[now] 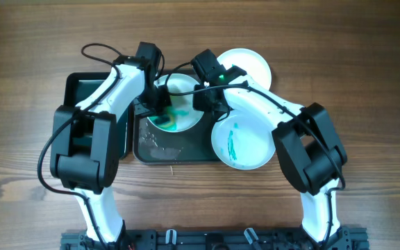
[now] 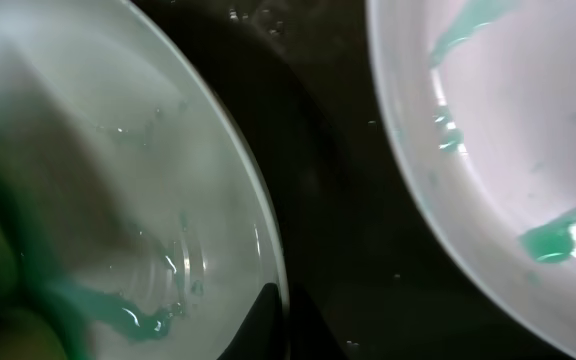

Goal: Clean dirty plates on tray and stack at the side
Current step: 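Scrub the left plate again with the sponge in the left gripper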

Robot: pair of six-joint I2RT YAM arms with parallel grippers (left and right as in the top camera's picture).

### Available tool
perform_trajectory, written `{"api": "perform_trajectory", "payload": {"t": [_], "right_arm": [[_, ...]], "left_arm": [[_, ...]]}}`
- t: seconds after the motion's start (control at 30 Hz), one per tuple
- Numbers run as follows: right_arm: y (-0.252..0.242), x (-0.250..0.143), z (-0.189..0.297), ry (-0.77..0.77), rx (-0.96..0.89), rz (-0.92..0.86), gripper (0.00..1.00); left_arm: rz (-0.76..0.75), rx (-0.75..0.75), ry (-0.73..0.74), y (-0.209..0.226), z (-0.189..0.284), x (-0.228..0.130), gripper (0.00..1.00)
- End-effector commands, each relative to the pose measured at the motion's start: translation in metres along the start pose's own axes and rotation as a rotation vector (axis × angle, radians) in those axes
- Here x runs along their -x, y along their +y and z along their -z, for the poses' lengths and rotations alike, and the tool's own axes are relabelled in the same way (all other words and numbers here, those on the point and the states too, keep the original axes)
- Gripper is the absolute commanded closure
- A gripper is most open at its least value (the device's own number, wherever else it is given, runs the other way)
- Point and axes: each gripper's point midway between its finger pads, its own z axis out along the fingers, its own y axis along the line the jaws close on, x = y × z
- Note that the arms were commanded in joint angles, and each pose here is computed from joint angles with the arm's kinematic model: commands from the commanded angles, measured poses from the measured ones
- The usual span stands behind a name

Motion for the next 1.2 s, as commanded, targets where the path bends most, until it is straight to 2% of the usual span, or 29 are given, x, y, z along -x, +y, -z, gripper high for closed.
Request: {"api": "perform_trajectory", "payload": {"t": [0.0,0.2,0.33,0.4,0.47,0.53,0.6,0.67,0.77,0.83,0.9,1.03,1.17], "right_arm": [[-0.012,-0.005,-0.013,0.016,-0.037,0.017,0.96],[-0.017,-0.016,-0.023,0.037,-0.033,0.015,0.96],[-0.016,-0.018,-0.022,0.047,-0.027,0.014,0.96],[-0.015,-0.020,-0.022,0.055,-0.017,0.015,0.96],[-0.015,-0.021,-0.022,0.060,-0.018,0.014,0.96],[-0.015,-0.021,-0.022,0.061,-0.019,0.014,0.96],[-0.016,-0.022,-0.022,0.063,-0.020,0.014,0.96],[-0.016,-0.023,-0.022,0.067,-0.023,0.015,0.95],[-0.017,-0.023,-0.022,0.068,-0.024,0.016,0.96],[-0.016,-0.023,-0.022,0.067,-0.023,0.015,0.96],[-0.016,-0.022,-0.022,0.064,-0.022,0.015,0.96],[-0.017,-0.021,-0.022,0.061,-0.028,0.016,0.96],[-0.016,-0.020,-0.022,0.056,-0.025,0.016,0.96]], "left_arm": [[0.061,0.323,-0.118,0.069,0.002,0.022,0.96],[0.075,0.354,-0.191,0.062,0.013,0.035,0.96],[0.065,0.304,-0.153,0.052,0.009,0.028,0.96],[0.037,0.228,-0.107,0.039,0.005,0.021,0.96],[-0.102,0.060,-0.048,0.009,0.000,0.014,0.96],[-0.314,-0.186,-0.006,-0.034,0.002,0.004,0.96],[-0.393,-0.281,-0.014,-0.050,0.006,0.003,0.96],[-0.398,-0.256,-0.064,-0.049,0.006,0.015,0.96],[-0.187,-0.025,-0.168,-0.010,0.007,0.046,0.96],[-0.106,0.102,-0.224,0.011,0.015,0.059,0.96],[-0.090,0.176,-0.253,0.021,0.026,0.066,0.96],[-0.062,0.177,-0.159,0.023,0.022,0.043,0.96],[-0.084,0.018,-0.003,-0.006,0.004,0.003,0.96]]}}
